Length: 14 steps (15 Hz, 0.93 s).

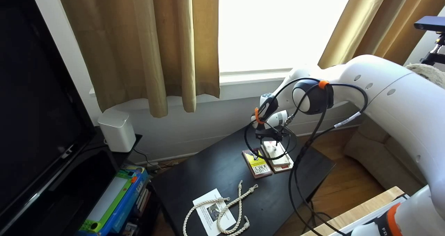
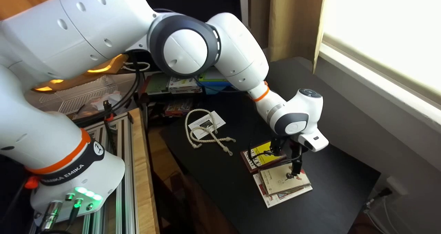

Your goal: Place both books, which are on the right, on the one to the left

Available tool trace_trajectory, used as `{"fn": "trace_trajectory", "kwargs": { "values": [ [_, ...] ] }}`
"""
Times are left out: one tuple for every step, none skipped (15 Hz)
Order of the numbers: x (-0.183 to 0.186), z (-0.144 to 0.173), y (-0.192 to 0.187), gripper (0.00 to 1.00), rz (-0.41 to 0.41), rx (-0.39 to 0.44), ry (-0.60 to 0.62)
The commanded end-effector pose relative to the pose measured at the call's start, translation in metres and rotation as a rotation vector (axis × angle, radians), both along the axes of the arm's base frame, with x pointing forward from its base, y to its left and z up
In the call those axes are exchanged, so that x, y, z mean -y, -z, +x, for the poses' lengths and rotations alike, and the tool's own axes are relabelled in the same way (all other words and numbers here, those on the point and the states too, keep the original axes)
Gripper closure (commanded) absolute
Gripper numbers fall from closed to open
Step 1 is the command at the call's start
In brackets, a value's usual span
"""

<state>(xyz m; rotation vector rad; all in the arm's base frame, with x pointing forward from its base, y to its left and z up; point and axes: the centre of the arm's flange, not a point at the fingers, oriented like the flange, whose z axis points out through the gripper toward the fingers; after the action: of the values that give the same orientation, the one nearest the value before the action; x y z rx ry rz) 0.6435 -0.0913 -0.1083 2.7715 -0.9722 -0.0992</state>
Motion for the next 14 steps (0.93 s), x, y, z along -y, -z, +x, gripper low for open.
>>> {"fn": "trace_trajectory", "kwargs": {
  "values": [
    [-0.001,0.008,0.022,0.00,-0.014,0.104,0.036],
    [-0.001,0.009,0.025,0.00,-0.024,0.121,0.037],
    [-0.002,0.010,0.027,0.01,-0.014,0.127,0.039],
    [-0.002,0.010,0.031,0.00,-0.019,0.128,0.041],
    [-0.002,0.009,0.033,0.04,-0.019,0.130,0.041],
    [-0.002,0.009,0.035,0.25,-0.018,0.130,0.044],
    [-0.003,0.009,0.036,0.25,-0.017,0.131,0.045],
    [-0.002,0.010,0.036,0.33,-0.020,0.133,0.047],
    [-0.001,0.010,0.035,0.41,-0.020,0.135,0.051],
    [0.000,0.011,0.034,0.50,-0.020,0.139,0.054],
    [-0.001,0.012,0.032,0.57,-0.020,0.143,0.054],
    [-0.001,0.013,0.031,0.63,-0.021,0.148,0.056],
    [-0.002,0.013,0.030,0.72,-0.022,0.152,0.058],
    [-0.002,0.014,0.028,0.78,-0.021,0.156,0.060]
  ]
}}
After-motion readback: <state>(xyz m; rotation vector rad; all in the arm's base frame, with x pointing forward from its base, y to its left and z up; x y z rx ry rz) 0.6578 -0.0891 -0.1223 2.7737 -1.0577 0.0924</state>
